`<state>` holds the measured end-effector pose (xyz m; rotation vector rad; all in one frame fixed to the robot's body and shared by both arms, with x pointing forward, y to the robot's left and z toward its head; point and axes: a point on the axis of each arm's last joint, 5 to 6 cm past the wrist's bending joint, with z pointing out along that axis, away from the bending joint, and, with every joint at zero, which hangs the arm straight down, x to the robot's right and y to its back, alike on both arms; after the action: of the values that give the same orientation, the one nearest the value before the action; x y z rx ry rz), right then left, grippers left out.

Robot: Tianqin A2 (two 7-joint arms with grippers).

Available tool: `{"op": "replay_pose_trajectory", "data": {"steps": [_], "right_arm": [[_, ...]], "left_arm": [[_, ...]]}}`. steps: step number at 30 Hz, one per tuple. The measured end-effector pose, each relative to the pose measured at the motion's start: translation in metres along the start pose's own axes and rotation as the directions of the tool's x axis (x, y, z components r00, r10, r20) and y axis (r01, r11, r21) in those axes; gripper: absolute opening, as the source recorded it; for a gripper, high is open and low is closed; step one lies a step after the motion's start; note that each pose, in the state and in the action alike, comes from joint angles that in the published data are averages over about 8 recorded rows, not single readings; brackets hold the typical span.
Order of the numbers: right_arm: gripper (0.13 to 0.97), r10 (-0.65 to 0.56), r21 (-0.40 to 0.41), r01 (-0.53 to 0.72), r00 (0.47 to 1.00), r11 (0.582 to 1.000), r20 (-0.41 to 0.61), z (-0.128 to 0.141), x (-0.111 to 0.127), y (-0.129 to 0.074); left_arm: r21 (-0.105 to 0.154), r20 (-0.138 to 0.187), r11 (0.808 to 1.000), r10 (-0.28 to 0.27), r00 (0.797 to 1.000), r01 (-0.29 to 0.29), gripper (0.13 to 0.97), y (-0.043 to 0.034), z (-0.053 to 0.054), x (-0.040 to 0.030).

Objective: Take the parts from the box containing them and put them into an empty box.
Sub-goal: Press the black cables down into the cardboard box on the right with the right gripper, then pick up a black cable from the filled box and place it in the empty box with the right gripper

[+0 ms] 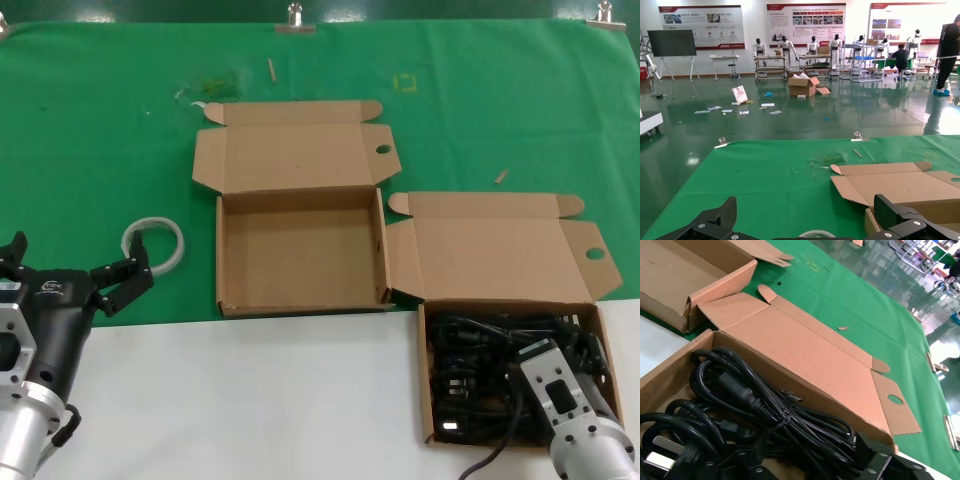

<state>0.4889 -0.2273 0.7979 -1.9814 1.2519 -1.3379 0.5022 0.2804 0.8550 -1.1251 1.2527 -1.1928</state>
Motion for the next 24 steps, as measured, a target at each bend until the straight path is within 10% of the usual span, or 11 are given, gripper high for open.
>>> {"op": "replay_pose_trajectory", "data": {"steps": [24], "right_arm": [[0.240,-0.017,-0.018,0.017,1.000,1.000,-0.020,-0.018,0.006,-0.008]], "left_arm": [[0.000,0.000,1.000,0.000,1.000,0.000,0.965,0.0000,0.000,0.0000]]}}
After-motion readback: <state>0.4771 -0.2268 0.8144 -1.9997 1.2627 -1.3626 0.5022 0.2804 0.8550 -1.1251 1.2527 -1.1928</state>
